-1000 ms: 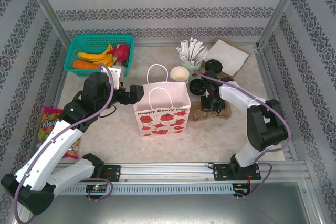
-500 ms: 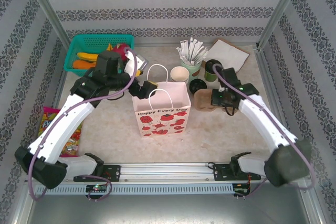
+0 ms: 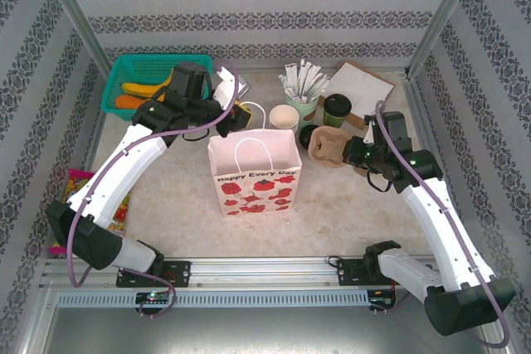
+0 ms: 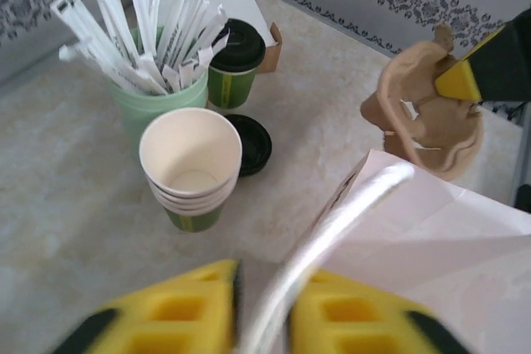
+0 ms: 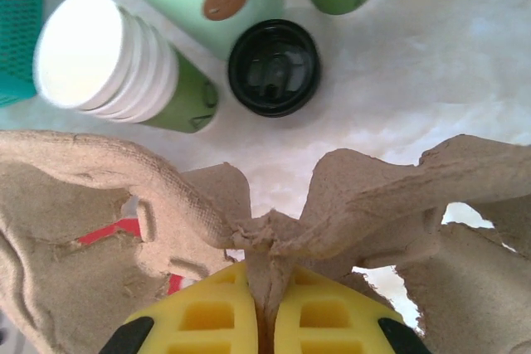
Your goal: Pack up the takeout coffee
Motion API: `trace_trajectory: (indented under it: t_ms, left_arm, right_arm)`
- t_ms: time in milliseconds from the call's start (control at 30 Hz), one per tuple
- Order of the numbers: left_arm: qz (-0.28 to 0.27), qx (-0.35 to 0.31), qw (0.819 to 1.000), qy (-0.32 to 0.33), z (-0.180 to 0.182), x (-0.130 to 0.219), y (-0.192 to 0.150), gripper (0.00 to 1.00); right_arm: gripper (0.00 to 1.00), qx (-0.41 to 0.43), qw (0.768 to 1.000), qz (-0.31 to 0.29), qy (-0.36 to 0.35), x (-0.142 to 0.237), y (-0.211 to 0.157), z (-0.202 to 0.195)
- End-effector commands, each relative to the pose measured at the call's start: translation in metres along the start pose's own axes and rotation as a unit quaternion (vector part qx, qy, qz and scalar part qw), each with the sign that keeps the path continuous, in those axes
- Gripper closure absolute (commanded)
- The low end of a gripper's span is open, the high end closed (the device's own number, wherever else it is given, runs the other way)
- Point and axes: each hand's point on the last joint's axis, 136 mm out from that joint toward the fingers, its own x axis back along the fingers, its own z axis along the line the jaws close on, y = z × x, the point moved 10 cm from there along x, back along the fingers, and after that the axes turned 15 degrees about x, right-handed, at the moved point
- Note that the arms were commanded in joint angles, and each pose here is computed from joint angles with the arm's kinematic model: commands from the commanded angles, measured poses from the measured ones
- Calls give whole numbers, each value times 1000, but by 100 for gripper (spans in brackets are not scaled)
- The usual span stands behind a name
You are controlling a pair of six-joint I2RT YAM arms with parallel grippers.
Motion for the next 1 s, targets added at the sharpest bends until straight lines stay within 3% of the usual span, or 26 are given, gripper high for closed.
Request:
trace_trajectory:
  t_ms: [0,133,267,367,533,800,967]
  left_arm:
    - [-46,14,999,-1,-4,8,18,100]
    - [-49,63,997,20,-7,11,14,100]
    - [-44,131,990,15,-10,7,6,100]
    - [-29,154,988,4,-13,3,1,100]
    - [-15,179,983,31,-9,0,2,100]
    - [5,198,980,22,-4,-13,0,100]
    - [4,201,979,19,-3,-15,1,100]
  right_arm:
    - [100,-5,998,-14,67,20,14,15]
    - [100,-8,994,-31,104,37,32,27]
    - [100,-34,993,-74,87,54,51,28]
    - [100,-35,981,-93,168,65,70,44]
    - [100,-29,950,-67,305,58,95,72]
    - [100,-5,917,-39,398,48,107,114]
    - [100,1,907,-16,421,44,105,129]
